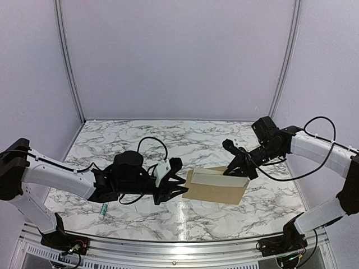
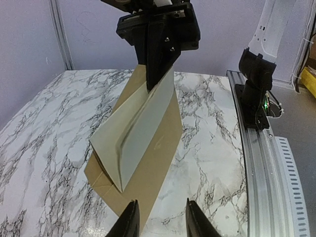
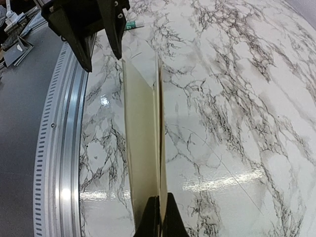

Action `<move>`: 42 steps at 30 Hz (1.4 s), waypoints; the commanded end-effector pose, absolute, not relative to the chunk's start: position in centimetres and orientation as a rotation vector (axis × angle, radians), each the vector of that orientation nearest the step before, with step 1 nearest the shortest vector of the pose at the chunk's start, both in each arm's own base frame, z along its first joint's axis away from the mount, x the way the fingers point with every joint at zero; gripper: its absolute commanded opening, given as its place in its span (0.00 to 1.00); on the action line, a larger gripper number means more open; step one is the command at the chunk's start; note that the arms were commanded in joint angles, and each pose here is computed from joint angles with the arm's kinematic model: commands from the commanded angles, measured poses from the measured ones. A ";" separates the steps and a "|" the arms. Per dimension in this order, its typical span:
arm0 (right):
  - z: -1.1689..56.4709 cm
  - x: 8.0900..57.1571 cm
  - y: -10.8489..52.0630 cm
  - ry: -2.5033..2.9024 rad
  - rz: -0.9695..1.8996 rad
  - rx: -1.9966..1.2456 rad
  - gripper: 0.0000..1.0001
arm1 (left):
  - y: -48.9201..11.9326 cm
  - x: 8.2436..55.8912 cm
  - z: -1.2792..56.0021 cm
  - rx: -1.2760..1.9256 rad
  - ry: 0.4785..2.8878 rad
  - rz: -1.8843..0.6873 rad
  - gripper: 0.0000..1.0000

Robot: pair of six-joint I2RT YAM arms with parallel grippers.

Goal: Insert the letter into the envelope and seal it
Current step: Place the 1/4-folded letter in the envelope.

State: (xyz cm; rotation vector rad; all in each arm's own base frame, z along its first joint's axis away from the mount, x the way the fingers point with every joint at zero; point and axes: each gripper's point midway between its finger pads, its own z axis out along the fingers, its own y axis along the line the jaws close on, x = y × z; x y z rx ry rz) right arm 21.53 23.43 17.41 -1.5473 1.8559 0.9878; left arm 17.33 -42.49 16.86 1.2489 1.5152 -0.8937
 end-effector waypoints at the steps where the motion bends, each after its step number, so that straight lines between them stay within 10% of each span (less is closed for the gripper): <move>1: 18.1 21.5 24.0 1.818 0.916 -1.555 0.00 | -43.1 17.5 16.6 1.224 1.609 -0.923 0.33; 14: 17.1 20.0 24.4 1.814 0.946 -1.591 0.00 | -44.9 19.2 15.9 1.203 1.637 -0.873 0.39; 34: 15.9 19.7 24.2 1.833 0.949 -1.614 0.00 | -47.0 17.9 15.1 1.392 1.555 -0.901 0.01; 42: 15.8 19.6 24.0 1.847 0.935 -1.612 0.00 | -45.6 18.4 16.1 1.411 1.536 -0.786 0.16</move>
